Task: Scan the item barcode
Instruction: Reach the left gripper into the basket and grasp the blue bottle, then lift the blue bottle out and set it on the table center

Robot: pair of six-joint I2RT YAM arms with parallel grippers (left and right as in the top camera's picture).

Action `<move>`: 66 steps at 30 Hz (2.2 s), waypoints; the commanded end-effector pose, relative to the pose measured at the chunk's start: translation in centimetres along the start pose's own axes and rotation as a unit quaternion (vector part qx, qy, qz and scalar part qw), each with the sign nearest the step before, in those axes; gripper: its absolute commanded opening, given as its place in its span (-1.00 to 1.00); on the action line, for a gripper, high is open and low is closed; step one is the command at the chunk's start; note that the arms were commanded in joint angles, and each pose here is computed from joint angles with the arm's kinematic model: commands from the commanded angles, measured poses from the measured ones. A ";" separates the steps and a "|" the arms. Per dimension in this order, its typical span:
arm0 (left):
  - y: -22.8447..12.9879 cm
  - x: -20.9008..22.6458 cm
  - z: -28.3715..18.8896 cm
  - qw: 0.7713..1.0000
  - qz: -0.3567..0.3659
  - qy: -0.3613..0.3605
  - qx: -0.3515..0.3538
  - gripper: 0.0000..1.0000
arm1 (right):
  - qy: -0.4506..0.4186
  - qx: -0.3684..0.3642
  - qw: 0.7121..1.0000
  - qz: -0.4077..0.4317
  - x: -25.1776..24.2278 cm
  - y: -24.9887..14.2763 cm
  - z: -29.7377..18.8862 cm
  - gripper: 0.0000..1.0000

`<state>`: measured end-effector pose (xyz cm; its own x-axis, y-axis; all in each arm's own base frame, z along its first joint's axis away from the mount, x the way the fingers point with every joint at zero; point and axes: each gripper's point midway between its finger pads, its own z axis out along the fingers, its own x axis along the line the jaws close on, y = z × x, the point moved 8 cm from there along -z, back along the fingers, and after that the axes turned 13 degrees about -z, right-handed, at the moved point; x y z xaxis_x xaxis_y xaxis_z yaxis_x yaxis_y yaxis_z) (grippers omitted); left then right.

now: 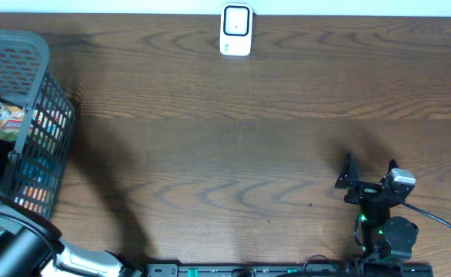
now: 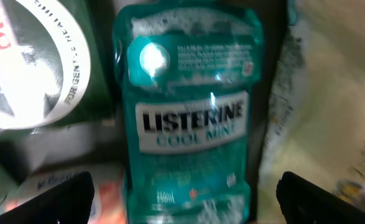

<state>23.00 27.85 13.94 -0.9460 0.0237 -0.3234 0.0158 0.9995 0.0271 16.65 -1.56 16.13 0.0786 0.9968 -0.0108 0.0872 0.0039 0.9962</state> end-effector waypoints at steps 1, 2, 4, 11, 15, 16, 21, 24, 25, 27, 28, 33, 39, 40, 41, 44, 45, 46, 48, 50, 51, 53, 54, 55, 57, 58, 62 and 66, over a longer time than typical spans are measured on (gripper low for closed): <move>0.0 1.0 2.8 0.999 -0.005 0.027 0.025 0.68 | 0.001 0.001 1.000 0.005 0.0 -0.1 0.0 0.98; 0.1 1.1 3.3 0.999 -0.007 0.031 0.031 0.61 | 0.001 0.001 1.000 0.005 0.0 -0.1 0.0 0.99; 0.1 1.5 4.6 0.998 -0.011 0.039 0.043 0.44 | 0.001 0.001 1.000 0.005 0.0 -0.1 0.0 0.99; -0.1 2.3 6.8 0.996 -0.018 0.056 0.066 -0.49 | 0.001 0.001 1.000 0.005 0.0 -0.1 0.0 0.99; 0.2 2.0 6.3 0.997 -0.015 0.049 0.056 -0.70 | 0.001 0.001 1.000 0.005 0.0 -0.1 0.0 0.98; 0.2 1.9 6.1 0.997 -0.015 0.047 0.053 -0.72 | 0.001 0.001 1.000 0.005 0.0 -0.1 0.0 0.98; 1.0 -0.2 2.7 1.000 -0.024 -0.003 0.018 -0.78 | 0.001 0.001 1.000 0.005 0.0 -0.1 0.0 0.98; 1.4 -2.2 -1.5 0.998 -0.037 -0.053 -0.024 -0.78 | 0.001 0.001 1.000 0.005 0.0 -0.1 0.0 0.99; 1.5 -2.8 -3.3 0.996 -0.046 -0.070 -0.044 -0.79 | 0.000 0.001 1.000 0.005 0.0 -0.1 0.0 0.98; 1.4 -3.8 -6.7 0.990 -0.053 -0.105 -0.080 -0.85 | 0.001 0.001 1.000 0.005 0.0 -0.1 0.0 0.99; 1.2 -4.2 -8.3 0.986 -0.055 -0.123 -0.097 -0.85 | 0.001 0.001 1.000 0.005 0.0 -0.1 0.0 0.99; -1.4 -6.1 -17.5 0.950 -0.052 -0.258 -0.167 -0.85 | 0.001 0.001 1.000 0.005 0.0 -0.1 0.0 0.99; -6.8 -7.8 -27.3 0.879 -0.015 -0.441 -0.182 -0.85 | 0.001 0.001 1.000 0.005 0.0 -0.1 0.0 0.98; -8.3 -8.4 -28.5 0.866 0.012 -0.470 -0.173 -0.85 | 0.001 0.001 1.000 0.005 0.0 -0.1 0.0 0.99; -9.5 -9.0 -29.3 0.856 0.036 -0.489 -0.163 -0.85 | 0.001 0.001 1.000 0.005 0.0 -0.1 0.0 0.99; -14.2 -10.8 -30.2 0.838 0.112 -0.524 -0.107 -0.85 | 0.000 0.001 1.000 0.005 0.0 -0.1 0.0 0.98; -17.1 -11.9 -29.8 0.830 0.162 -0.529 -0.069 -0.85 | 0.001 0.001 1.000 0.005 0.0 -0.1 0.0 0.99; -19.7 -12.8 -28.9 0.825 0.208 -0.525 -0.032 -0.85 | 0.000 0.001 1.000 0.005 0.0 -0.1 0.0 0.98; -22.8 -13.6 -27.3 0.820 0.264 -0.507 0.013 -0.85 | 0.001 0.001 1.000 0.005 0.0 -0.1 0.0 0.99; -25.9 -13.8 -24.4 0.834 0.311 -0.453 0.049 -0.85 | 0.001 0.001 1.000 0.005 0.0 -0.1 0.0 0.98; -26.8 -13.6 -23.3 0.841 0.325 -0.428 0.056 -0.84 | 0.001 0.001 1.000 0.005 0.0 -0.1 0.0 0.99; -28.9 -13.1 -20.1 0.862 0.360 -0.350 0.065 -0.85 | 0.001 0.001 1.000 0.005 0.0 -0.1 0.0 0.98; -29.6 -12.8 -18.9 0.870 0.372 -0.318 0.067 -0.85 | 0.001 0.001 1.000 0.005 0.0 -0.1 0.0 0.99; -30.8 -12.3 -16.9 0.876 0.396 -0.266 0.070 -0.85 | 0.001 0.001 1.000 0.005 0.0 -0.1 0.0 0.99; -32.7 -11.8 -13.9 0.875 0.438 -0.195 0.071 -0.85 | 0.001 0.001 1.000 0.005 0.0 -0.1 0.0 0.98; -33.8 -11.7 -12.2 0.870 0.461 -0.161 0.073 -0.85 | 0.001 0.001 1.000 0.005 0.0 -0.1 0.0 0.99; -37.4 -11.3 -6.9 0.840 0.525 -0.081 0.108 -0.85 | 0.001 0.001 1.000 0.005 0.0 -0.1 0.0 0.99; -39.6 -11.1 -1.9 0.825 0.552 -0.017 0.118 -0.85 | 0.001 0.001 1.000 0.005 0.0 -0.1 0.0 0.99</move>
<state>31.40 -11.26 20.36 -0.3487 0.8784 -0.3268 0.9048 0.4065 0.1270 16.66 -1.57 16.12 0.0793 0.9968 -0.0108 0.0880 0.0038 0.9961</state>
